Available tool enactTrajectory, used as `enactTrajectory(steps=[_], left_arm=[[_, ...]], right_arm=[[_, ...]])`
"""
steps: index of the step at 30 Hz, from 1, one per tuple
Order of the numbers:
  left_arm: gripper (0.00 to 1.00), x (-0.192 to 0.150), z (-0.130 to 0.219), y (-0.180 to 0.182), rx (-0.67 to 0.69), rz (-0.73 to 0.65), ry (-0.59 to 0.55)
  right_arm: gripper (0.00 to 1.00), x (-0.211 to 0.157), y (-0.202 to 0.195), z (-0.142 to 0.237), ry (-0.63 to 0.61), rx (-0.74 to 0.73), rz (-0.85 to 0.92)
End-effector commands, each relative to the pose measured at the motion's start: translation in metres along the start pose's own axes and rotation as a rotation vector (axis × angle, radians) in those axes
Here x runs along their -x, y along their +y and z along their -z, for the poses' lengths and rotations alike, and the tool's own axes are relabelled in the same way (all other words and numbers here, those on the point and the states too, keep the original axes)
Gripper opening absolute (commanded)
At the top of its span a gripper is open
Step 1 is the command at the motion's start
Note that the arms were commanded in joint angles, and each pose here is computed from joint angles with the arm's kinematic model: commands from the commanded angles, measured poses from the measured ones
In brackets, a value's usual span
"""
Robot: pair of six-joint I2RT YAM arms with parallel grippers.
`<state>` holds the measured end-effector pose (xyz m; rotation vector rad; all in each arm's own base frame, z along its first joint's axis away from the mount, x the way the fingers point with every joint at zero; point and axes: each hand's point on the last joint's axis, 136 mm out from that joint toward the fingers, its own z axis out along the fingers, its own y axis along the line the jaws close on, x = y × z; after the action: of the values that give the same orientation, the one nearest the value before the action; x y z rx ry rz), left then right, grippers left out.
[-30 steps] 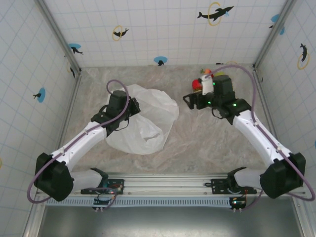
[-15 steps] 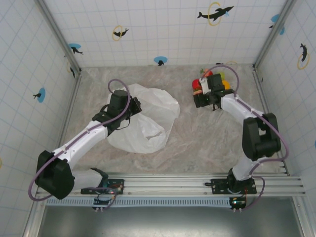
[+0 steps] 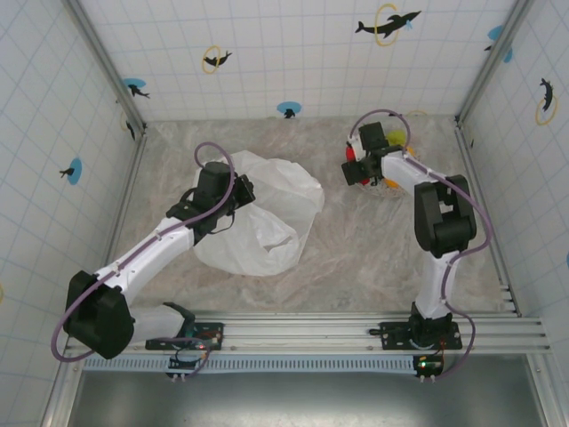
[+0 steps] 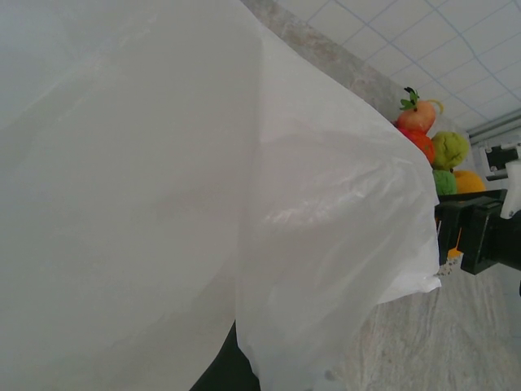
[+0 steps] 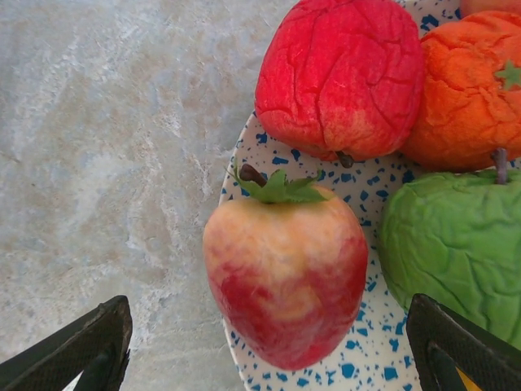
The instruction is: Place the fruits into the plastic bag
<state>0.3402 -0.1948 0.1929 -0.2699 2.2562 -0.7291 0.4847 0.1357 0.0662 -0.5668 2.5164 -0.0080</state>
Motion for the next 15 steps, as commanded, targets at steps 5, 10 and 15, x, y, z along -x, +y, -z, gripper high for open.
enactTrajectory(steps=[5, 10, 15], left_arm=[[0.00, -0.006, -0.004, 0.001, -0.001, -0.021, 0.024], [0.00, -0.007, -0.003, 0.002, 0.000, -0.021, 0.027], [0.00, -0.008, -0.002, 0.004, 0.007, -0.025, 0.029]], right_arm=[[0.87, 0.003, -0.002, -0.017, 0.040, -0.002, 0.035], [0.83, 0.004, 0.000, -0.028, 0.055, 0.010, 0.045], [0.77, 0.006, 0.001, -0.035, 0.070, 0.022, 0.047]])
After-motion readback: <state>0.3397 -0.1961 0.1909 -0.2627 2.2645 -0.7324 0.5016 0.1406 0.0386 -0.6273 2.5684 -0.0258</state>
